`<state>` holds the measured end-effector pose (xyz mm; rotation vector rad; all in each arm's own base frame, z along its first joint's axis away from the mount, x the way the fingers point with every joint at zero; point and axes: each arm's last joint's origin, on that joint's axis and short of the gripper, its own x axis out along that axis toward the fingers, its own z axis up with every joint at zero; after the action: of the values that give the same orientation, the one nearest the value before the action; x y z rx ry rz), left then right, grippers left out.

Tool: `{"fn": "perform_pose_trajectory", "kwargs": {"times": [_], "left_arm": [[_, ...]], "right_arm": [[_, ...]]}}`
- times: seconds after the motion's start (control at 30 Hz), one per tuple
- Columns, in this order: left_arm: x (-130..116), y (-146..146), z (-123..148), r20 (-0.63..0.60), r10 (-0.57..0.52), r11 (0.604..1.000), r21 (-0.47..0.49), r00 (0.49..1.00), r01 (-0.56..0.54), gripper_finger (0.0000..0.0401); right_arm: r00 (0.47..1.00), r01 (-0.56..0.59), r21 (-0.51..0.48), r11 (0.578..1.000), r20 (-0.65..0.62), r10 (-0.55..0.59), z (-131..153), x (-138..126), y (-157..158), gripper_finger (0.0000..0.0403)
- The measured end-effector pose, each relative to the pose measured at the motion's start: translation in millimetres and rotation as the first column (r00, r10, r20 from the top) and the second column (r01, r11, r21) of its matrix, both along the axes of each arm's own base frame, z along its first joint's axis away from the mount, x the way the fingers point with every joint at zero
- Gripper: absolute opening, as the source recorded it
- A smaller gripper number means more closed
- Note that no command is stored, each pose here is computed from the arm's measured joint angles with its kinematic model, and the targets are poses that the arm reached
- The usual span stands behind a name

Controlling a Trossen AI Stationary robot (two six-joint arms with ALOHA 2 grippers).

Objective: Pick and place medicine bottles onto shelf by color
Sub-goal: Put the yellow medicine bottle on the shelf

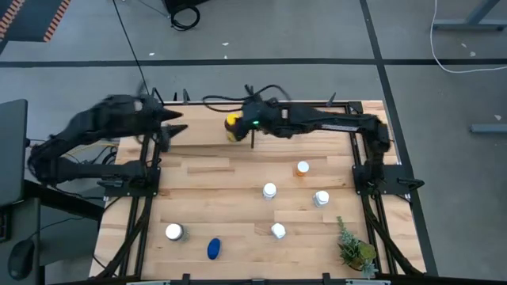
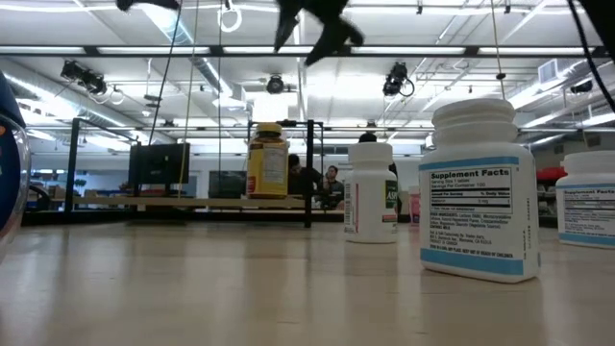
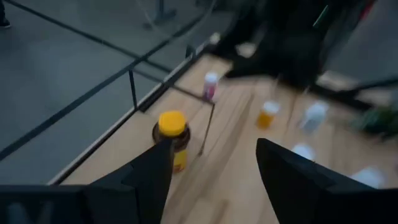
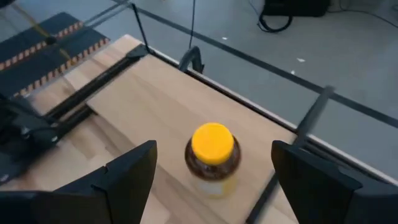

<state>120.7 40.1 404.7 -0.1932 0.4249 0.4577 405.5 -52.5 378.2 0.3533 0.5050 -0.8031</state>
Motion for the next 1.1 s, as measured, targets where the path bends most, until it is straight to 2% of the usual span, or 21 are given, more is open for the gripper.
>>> {"fn": "perform_pose_trajectory", "kwargs": {"times": [0.23,0.33,0.43,0.6,0.73,0.9,1.1], "left_arm": [[76,27,-25,-0.141,-0.031,0.997,0.059,0.989,0.039,0.0291],[98,42,-44,-0.21,-0.025,1.0,-0.006,0.977,0.024,0.0311],[118,55,-64,-0.266,-0.087,0.993,-0.1,0.96,0.062,0.0328],[141,67,-82,-0.282,-0.108,0.99,-0.114,0.953,0.078,0.0351],[157,74,-77,-0.291,-0.058,0.996,-0.082,0.955,0.035,0.0361],[173,84,-82,-0.399,-0.058,0.998,-0.025,0.915,0.052,0.0364],[180,100,-99,-0.473,-0.018,0.999,-0.053,0.881,-0.008,0.0364]], "right_arm": [[0.999,-0.045,-0.056,0.997,0.014,0.045,46,-47,8,0.0323],[0.998,-0.057,-0.069,0.996,0.026,0.058,61,-64,9,0.0323],[0.997,-0.064,-0.09,0.994,0.038,0.067,74,-80,11,0.0323],[0.995,-0.085,-0.141,0.986,0.037,0.091,88,-99,12,0.0323],[0.993,-0.107,-0.172,0.979,0.019,0.112,93,-105,12,0.0323],[0.994,-0.104,-0.183,0.978,0.011,0.108,95,-108,9,0.0323],[0.997,-0.07,-0.177,0.982,0.019,0.074,95,-110,0,0.0323]]}}
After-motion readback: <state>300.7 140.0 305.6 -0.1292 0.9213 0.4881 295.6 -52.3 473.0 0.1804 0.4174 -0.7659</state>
